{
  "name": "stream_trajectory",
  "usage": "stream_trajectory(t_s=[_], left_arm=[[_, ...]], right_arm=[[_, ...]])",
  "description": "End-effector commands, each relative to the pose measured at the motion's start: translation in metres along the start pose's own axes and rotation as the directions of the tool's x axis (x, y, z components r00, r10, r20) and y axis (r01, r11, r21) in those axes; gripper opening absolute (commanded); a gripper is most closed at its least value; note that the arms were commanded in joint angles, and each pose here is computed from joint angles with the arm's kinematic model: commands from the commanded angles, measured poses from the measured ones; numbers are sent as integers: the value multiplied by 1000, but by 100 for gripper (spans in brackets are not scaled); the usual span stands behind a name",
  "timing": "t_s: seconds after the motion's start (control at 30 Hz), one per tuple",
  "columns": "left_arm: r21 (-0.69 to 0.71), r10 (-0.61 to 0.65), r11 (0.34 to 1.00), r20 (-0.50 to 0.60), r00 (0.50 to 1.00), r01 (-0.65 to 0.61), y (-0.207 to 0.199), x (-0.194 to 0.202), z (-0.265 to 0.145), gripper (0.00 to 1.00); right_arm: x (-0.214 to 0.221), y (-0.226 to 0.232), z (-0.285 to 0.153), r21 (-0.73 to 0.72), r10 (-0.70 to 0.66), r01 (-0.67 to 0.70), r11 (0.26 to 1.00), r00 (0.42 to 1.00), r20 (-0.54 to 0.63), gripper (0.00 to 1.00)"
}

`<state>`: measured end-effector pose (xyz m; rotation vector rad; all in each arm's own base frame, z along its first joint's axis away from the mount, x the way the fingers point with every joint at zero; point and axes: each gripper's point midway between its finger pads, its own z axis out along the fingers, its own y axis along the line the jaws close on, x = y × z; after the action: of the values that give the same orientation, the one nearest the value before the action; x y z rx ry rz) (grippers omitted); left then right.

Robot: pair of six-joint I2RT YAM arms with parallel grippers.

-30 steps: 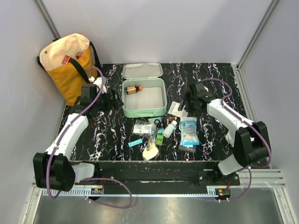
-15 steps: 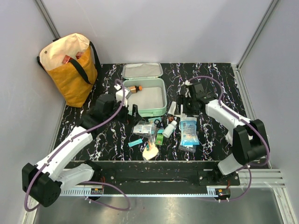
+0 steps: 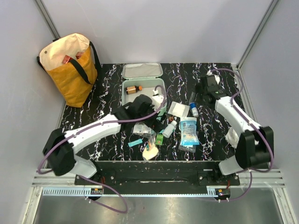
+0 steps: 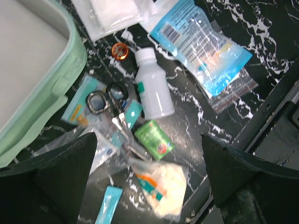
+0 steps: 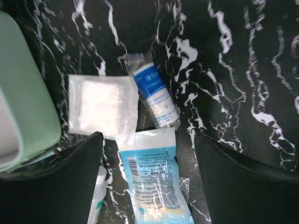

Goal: Organize the medicine kit
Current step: Pick up the pill bottle at the center of the board.

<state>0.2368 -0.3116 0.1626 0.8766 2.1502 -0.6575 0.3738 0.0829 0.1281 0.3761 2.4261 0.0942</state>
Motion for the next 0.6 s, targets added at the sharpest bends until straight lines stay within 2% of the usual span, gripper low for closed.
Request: stream_trajectory(t_s=[0.0, 0.27, 0.57], left_arm=[[15, 3, 1000, 34, 999, -3, -15, -32, 28, 99], [7, -43, 999, -79, 996, 44, -23, -15, 64, 96], [-23, -116, 993, -142, 983, 114, -30, 2, 95, 87]], right_arm=[[-54, -12, -49, 16, 126, -132, 991, 968, 218, 85], [-66, -29, -85, -13, 171, -175, 984, 940, 297, 86], [-56, -36, -89, -13, 190, -195, 981, 936, 297, 86]])
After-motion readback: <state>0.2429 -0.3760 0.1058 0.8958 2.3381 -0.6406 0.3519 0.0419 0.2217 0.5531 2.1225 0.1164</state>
